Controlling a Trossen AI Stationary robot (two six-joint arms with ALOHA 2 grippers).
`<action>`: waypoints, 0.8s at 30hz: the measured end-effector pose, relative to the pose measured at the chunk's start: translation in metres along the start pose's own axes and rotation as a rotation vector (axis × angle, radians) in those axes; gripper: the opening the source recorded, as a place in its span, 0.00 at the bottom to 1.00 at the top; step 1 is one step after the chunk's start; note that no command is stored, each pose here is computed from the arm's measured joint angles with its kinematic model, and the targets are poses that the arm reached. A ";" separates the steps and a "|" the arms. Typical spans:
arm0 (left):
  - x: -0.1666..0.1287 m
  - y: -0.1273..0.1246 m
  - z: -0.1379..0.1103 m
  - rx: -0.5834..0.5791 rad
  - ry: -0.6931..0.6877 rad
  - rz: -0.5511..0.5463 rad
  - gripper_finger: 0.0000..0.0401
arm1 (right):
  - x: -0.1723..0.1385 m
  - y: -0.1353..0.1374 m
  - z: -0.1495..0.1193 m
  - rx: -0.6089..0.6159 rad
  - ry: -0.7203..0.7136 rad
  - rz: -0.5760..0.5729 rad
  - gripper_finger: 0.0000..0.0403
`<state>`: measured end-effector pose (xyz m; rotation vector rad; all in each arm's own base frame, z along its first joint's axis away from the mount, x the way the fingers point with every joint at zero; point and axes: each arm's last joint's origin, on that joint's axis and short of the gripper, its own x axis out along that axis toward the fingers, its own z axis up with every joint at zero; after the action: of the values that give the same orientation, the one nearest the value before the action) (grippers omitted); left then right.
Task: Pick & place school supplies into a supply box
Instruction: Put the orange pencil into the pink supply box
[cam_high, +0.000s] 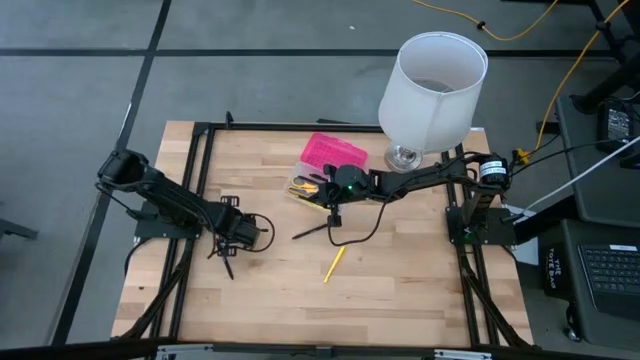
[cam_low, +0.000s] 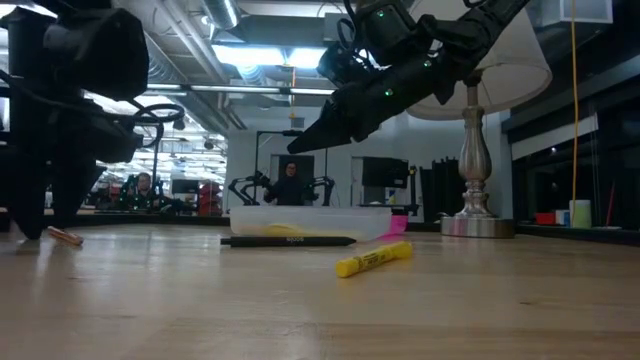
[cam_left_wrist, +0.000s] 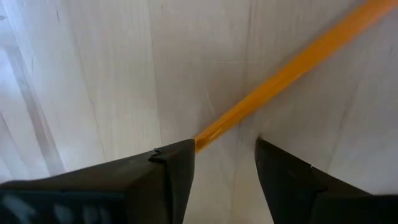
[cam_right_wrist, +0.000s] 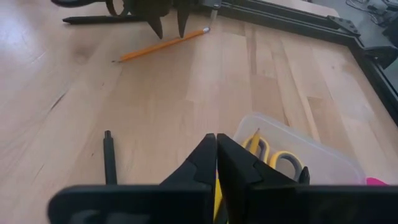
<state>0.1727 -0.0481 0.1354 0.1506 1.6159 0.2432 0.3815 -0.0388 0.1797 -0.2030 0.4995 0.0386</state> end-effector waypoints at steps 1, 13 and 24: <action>0.000 0.000 0.000 0.001 0.003 0.001 0.40 | 0.000 0.000 0.000 0.000 0.000 0.000 0.05; 0.002 0.000 0.001 0.002 0.006 0.009 0.40 | 0.000 0.000 0.000 0.000 0.000 0.002 0.02; 0.000 -0.001 0.005 0.012 -0.022 0.005 0.40 | 0.000 0.000 0.000 0.015 -0.002 0.001 0.07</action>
<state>0.1773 -0.0491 0.1352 0.1658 1.5959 0.2351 0.3816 -0.0387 0.1799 -0.1875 0.4981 0.0364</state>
